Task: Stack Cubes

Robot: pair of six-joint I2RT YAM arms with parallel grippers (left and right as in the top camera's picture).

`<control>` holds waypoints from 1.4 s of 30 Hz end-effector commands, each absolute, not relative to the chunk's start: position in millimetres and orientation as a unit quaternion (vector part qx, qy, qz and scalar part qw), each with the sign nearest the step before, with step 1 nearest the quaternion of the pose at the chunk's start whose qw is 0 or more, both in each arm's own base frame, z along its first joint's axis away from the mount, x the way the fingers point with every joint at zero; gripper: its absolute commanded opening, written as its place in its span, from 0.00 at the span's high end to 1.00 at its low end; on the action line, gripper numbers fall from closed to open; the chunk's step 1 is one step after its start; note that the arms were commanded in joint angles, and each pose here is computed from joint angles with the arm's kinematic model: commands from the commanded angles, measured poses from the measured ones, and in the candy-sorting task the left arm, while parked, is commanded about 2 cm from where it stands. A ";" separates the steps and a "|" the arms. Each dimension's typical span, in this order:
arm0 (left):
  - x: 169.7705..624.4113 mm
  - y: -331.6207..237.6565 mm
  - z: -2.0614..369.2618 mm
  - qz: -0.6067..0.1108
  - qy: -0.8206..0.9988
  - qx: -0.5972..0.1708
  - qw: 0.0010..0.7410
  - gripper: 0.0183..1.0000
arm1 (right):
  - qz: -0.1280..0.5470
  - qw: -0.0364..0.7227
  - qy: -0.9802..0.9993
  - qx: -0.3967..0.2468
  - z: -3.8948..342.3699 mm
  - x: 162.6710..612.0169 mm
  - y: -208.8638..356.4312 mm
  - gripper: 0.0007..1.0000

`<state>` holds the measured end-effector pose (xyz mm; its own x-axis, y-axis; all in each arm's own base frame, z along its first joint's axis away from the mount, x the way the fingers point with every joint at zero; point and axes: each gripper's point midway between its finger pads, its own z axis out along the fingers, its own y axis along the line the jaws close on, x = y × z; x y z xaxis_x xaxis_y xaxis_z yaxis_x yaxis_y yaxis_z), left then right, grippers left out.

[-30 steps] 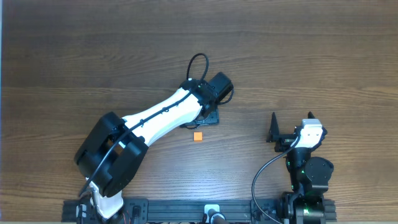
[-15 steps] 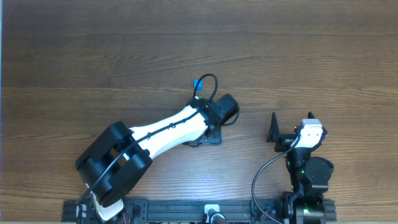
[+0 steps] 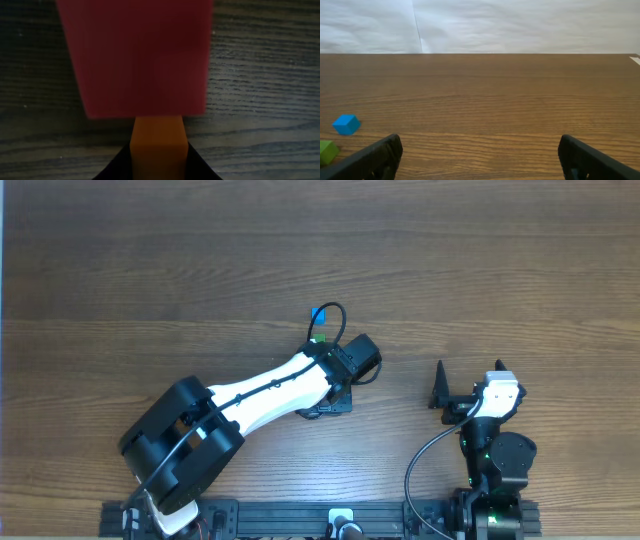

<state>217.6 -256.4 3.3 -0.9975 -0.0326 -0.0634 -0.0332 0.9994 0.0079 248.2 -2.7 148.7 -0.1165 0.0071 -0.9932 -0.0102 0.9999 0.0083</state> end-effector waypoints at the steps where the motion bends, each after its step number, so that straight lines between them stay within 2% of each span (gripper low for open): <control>1: 218.9 -256.0 10.1 -0.004 0.999 -0.020 0.037 0.85 | 0.007 0.665 0.747 0.000 147.0 248.0 -3.1 0.01; 7: 221.0 -258.0 18.8 -0.015 0.999 -0.021 0.045 0.89 | 0.007 0.665 0.747 0.000 147.0 248.0 -3.1 0.01; 18: 257.9 -258.8 92.6 -0.037 0.994 -0.049 0.086 0.93 | 0.007 0.665 0.747 0.000 147.0 248.0 -3.1 0.01; 21: 266.1 -258.7 101.7 -0.042 0.994 -0.046 0.094 0.93 | 0.007 0.665 0.747 0.000 147.0 248.0 -3.1 0.01; 42: 281.0 -259.4 63.7 -0.029 0.996 -0.049 0.068 0.92 | 0.007 0.665 0.747 0.000 147.0 248.0 -3.1 0.01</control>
